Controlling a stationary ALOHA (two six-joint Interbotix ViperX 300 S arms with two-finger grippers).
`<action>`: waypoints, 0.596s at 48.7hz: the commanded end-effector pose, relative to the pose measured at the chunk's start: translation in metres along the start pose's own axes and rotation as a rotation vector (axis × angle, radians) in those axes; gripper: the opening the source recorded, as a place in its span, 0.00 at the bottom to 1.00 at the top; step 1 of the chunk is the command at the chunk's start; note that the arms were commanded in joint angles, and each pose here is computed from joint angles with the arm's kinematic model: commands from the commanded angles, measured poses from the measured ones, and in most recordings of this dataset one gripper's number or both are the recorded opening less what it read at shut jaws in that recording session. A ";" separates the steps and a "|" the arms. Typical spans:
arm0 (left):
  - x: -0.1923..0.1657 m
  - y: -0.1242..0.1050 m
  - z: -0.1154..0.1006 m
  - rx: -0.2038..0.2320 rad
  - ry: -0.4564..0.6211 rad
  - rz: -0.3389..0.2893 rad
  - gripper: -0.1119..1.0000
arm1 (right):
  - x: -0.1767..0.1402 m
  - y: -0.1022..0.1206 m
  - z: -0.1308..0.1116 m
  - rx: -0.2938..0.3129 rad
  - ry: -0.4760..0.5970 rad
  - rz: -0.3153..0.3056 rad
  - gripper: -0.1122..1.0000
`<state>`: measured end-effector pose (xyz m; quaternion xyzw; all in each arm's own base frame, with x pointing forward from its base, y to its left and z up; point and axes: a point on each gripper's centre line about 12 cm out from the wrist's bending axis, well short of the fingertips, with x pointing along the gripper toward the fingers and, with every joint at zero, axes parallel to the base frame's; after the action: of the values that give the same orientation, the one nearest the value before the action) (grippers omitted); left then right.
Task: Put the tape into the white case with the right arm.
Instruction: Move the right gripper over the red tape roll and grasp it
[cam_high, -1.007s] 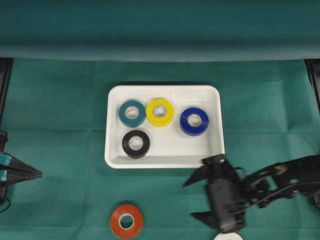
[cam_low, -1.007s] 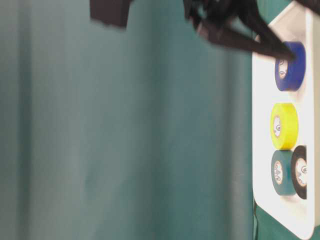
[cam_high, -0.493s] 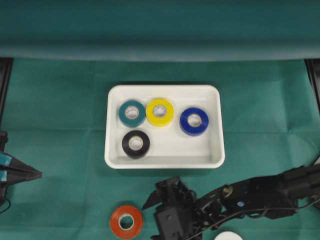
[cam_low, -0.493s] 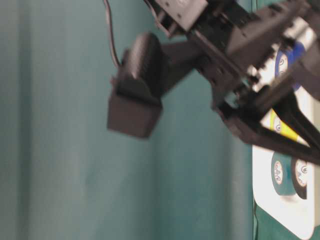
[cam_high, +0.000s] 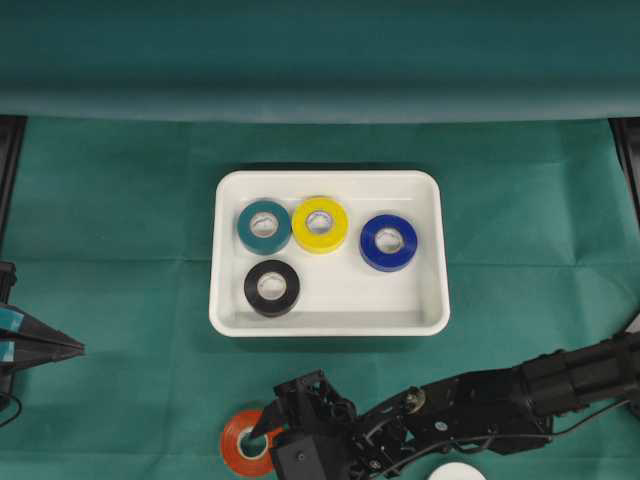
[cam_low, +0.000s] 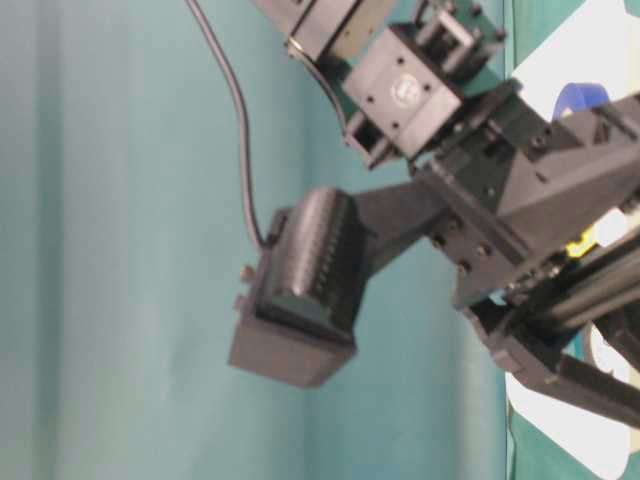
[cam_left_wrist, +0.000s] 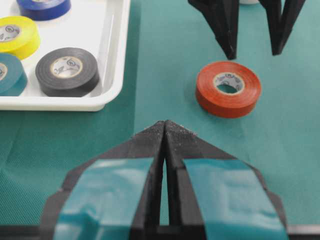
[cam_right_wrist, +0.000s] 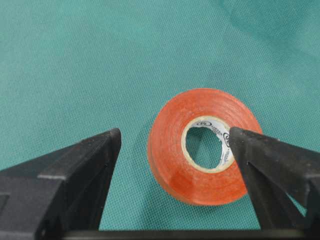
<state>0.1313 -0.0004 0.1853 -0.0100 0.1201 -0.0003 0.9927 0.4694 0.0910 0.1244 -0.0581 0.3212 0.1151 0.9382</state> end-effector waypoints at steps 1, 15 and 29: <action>0.000 0.000 0.005 -0.002 -0.015 0.001 0.10 | -0.005 0.000 0.017 -0.001 -0.042 -0.003 0.66; 0.000 0.000 0.005 -0.002 -0.015 0.000 0.10 | 0.006 0.000 0.010 0.003 -0.021 -0.002 0.66; 0.000 0.000 0.005 -0.002 -0.014 0.000 0.10 | 0.023 0.000 0.002 0.008 0.002 -0.001 0.66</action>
<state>0.1314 -0.0004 0.1855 -0.0107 0.1194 -0.0002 0.9928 0.4810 0.0919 0.0965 -0.0585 0.3422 0.1117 0.9311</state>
